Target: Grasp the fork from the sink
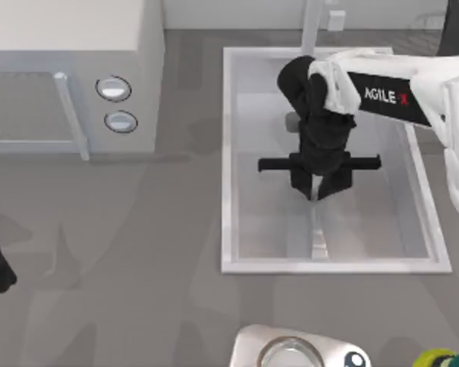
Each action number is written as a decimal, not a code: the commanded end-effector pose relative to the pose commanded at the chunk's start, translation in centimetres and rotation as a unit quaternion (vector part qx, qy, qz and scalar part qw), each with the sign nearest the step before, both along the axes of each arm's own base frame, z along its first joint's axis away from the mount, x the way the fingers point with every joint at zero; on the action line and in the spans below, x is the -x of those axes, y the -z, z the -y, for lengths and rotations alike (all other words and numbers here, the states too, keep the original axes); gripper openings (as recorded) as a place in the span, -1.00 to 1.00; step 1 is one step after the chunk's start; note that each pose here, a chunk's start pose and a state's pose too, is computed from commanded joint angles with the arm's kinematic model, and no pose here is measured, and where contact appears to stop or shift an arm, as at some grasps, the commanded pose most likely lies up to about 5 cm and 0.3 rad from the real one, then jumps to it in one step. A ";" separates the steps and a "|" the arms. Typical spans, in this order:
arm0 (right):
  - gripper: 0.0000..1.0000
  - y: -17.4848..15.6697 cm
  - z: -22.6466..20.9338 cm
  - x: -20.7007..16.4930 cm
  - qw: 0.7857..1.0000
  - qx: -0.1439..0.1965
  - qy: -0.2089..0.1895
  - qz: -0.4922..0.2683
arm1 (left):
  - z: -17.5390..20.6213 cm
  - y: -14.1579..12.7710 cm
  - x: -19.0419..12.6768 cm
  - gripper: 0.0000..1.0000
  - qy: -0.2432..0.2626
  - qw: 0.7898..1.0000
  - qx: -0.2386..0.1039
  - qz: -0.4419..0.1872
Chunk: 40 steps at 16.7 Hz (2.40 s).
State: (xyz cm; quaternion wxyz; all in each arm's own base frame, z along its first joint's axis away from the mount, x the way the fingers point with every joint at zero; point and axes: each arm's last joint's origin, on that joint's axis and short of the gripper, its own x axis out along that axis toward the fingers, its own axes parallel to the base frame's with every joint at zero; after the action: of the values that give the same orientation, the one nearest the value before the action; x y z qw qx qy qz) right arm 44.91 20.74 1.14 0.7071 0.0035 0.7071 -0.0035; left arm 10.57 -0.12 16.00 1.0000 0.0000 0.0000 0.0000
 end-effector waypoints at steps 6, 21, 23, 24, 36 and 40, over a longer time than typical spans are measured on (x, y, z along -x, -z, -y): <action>-1.00 -3.5 -0.1 -0.7 1.000 -0.001 -0.004 0.024 | 0.0 0.0 0.0 1.00 0.000 1.000 0.000 0.000; -1.00 -17.2 0.0 -0.4 1.000 0.000 -0.004 0.021 | 0.0 0.0 0.0 1.00 0.000 1.000 0.000 0.000; -1.00 -17.5 0.3 -0.4 1.000 0.000 -0.004 0.022 | 0.0 0.0 0.0 1.00 0.000 1.000 0.000 0.000; -1.00 -18.0 0.9 -0.3 1.000 -0.001 -0.004 0.023 | 0.0 0.0 0.0 1.00 0.000 1.000 0.000 0.000; -1.00 -26.0 17.6 13.1 1.000 0.004 -0.001 -0.004 | 0.0 0.0 0.0 1.00 0.000 1.000 0.000 0.000; -1.00 -26.1 20.8 18.8 1.000 0.001 0.000 -0.002 | 0.0 0.0 0.0 1.00 0.000 1.000 0.000 0.000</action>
State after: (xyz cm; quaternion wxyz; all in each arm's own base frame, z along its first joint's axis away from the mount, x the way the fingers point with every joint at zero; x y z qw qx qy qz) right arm 26.09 -0.01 27.19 0.7060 0.0027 0.7082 -0.0040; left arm 10.57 -0.12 16.00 1.0000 0.0000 0.0000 0.0000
